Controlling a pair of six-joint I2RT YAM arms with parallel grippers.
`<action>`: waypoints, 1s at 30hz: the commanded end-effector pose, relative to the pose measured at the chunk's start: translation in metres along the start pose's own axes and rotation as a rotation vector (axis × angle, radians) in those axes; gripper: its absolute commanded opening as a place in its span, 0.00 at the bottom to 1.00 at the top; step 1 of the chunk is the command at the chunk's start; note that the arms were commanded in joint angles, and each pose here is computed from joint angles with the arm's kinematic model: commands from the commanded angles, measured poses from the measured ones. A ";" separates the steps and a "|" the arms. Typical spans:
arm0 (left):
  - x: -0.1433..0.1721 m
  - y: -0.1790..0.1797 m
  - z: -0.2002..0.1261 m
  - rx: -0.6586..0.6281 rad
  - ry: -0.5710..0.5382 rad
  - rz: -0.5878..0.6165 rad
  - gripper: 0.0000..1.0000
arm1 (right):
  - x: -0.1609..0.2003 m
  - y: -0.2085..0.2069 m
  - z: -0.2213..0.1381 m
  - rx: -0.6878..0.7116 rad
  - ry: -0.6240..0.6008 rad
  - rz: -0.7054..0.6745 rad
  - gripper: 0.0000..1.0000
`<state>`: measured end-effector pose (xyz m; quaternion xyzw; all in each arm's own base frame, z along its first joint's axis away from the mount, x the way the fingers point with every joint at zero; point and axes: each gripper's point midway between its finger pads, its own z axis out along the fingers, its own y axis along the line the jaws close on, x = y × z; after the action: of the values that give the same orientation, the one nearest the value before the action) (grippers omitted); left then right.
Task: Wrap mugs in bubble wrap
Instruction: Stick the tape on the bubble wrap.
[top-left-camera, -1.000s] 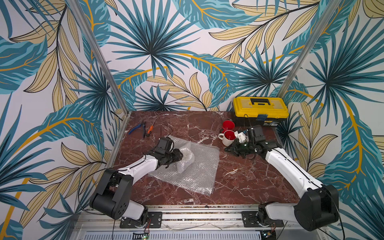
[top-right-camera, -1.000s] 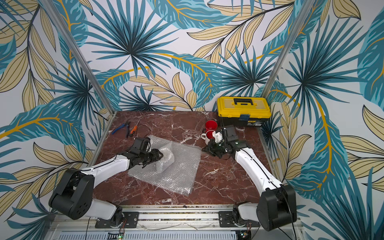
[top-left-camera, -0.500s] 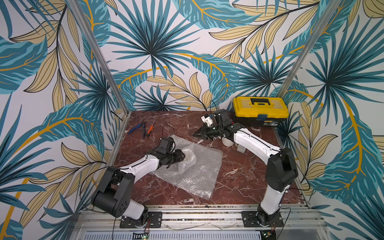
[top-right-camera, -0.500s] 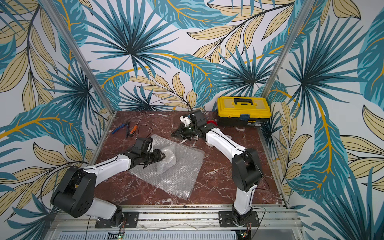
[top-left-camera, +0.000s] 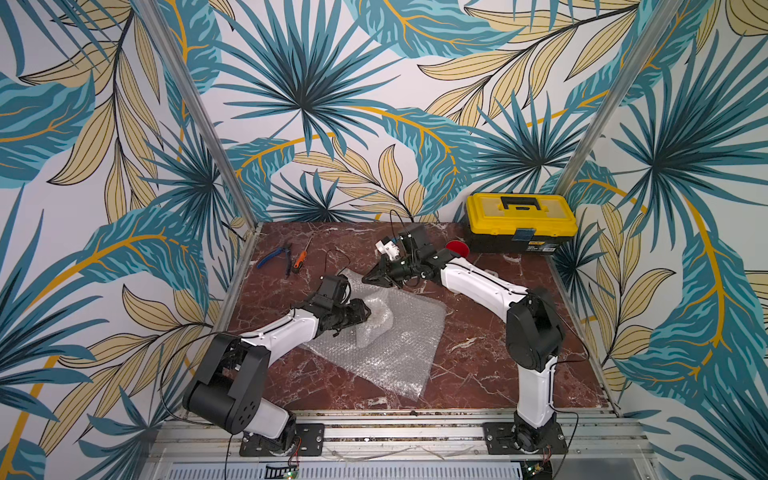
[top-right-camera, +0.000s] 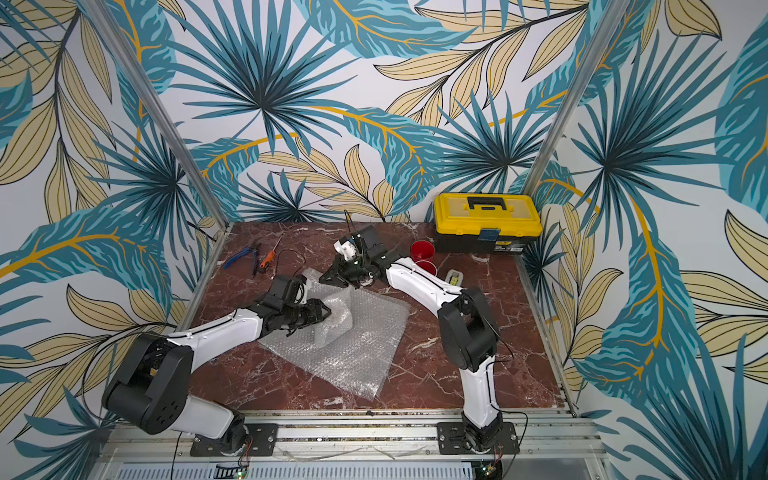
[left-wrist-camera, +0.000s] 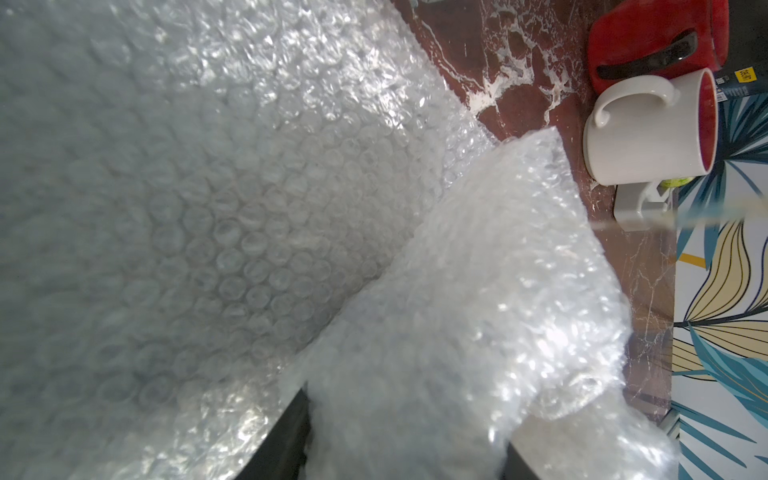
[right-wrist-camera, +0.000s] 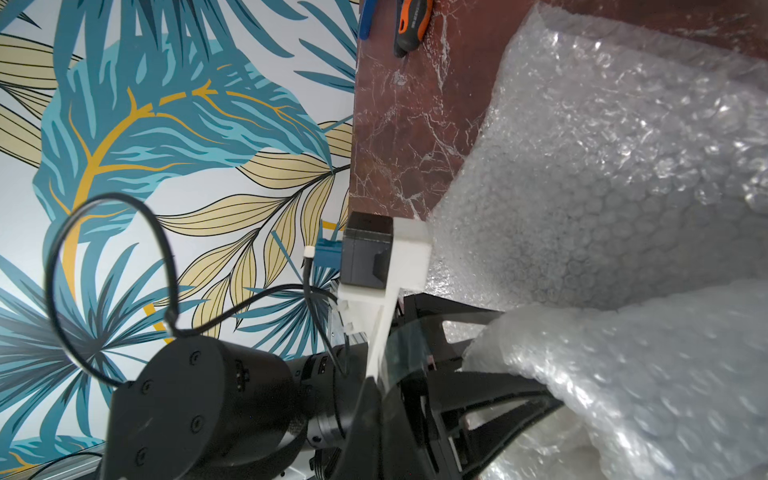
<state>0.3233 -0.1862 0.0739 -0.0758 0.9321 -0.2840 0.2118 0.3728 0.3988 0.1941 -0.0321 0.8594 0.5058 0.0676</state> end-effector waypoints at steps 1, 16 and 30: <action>0.005 -0.005 0.003 0.008 0.033 0.019 0.51 | 0.013 -0.003 -0.002 -0.006 0.017 0.010 0.00; 0.006 -0.005 0.004 0.007 0.035 0.017 0.51 | 0.047 -0.009 -0.002 -0.008 0.047 0.018 0.00; 0.006 -0.004 0.004 0.004 0.037 0.014 0.51 | 0.071 -0.036 0.003 0.035 0.079 0.080 0.00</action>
<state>0.3233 -0.1868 0.0739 -0.0752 0.9320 -0.2842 0.2120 0.3154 0.3848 0.1501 -0.0137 0.8719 0.4891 0.0164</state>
